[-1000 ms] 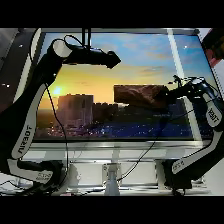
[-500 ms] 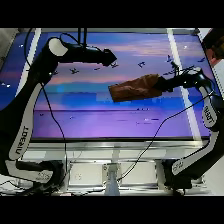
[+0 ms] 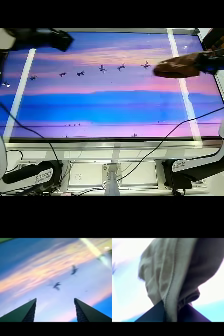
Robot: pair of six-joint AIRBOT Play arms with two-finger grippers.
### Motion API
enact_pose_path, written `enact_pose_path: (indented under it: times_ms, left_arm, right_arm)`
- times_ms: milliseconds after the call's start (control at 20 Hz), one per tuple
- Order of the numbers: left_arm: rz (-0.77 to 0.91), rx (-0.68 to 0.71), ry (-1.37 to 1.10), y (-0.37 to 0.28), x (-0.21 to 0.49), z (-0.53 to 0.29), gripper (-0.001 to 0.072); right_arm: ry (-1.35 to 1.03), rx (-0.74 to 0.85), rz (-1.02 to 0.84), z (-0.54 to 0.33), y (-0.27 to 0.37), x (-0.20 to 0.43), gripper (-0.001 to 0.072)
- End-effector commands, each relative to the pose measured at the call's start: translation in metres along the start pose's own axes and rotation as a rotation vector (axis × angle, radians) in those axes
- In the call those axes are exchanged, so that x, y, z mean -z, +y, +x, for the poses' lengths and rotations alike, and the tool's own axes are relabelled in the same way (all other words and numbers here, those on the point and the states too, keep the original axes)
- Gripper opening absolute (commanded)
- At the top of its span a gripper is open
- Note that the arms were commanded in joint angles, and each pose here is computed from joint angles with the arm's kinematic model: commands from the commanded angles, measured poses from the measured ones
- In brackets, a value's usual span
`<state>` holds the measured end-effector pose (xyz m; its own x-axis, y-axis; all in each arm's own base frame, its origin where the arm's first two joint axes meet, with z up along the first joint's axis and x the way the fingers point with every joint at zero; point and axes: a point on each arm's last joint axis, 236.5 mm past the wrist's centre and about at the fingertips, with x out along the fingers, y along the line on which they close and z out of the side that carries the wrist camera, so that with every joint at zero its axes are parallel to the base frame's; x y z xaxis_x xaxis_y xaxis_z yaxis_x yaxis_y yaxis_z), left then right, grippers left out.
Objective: Fold the clothes and pants, and hang the long-sleeved shirts on hangers.
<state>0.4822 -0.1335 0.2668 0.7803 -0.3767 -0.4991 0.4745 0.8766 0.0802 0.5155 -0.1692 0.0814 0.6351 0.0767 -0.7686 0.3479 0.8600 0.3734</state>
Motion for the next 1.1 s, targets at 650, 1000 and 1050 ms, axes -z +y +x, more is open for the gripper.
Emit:
enact_pose_path:
  times_ms: [650, 1000, 1050]
  left_arm:
    - [0.015, -0.18, 0.06, 0.063, 0.017, -0.053, 0.0509]
    - [0.015, -0.179, 0.06, 0.063, 0.017, -0.053, 0.0509]
    - [0.015, -0.179, 0.06, 0.063, 0.017, -0.053, 0.0509]
  right_arm:
    - [0.294, 0.674, 0.695, -0.19, -0.302, 0.145, 0.0019]
    - [0.198, 0.759, 0.852, -0.171, -0.325, 0.191, 0.002]
    - [0.22, 0.756, 0.848, -0.166, -0.325, 0.198, 0.0023]
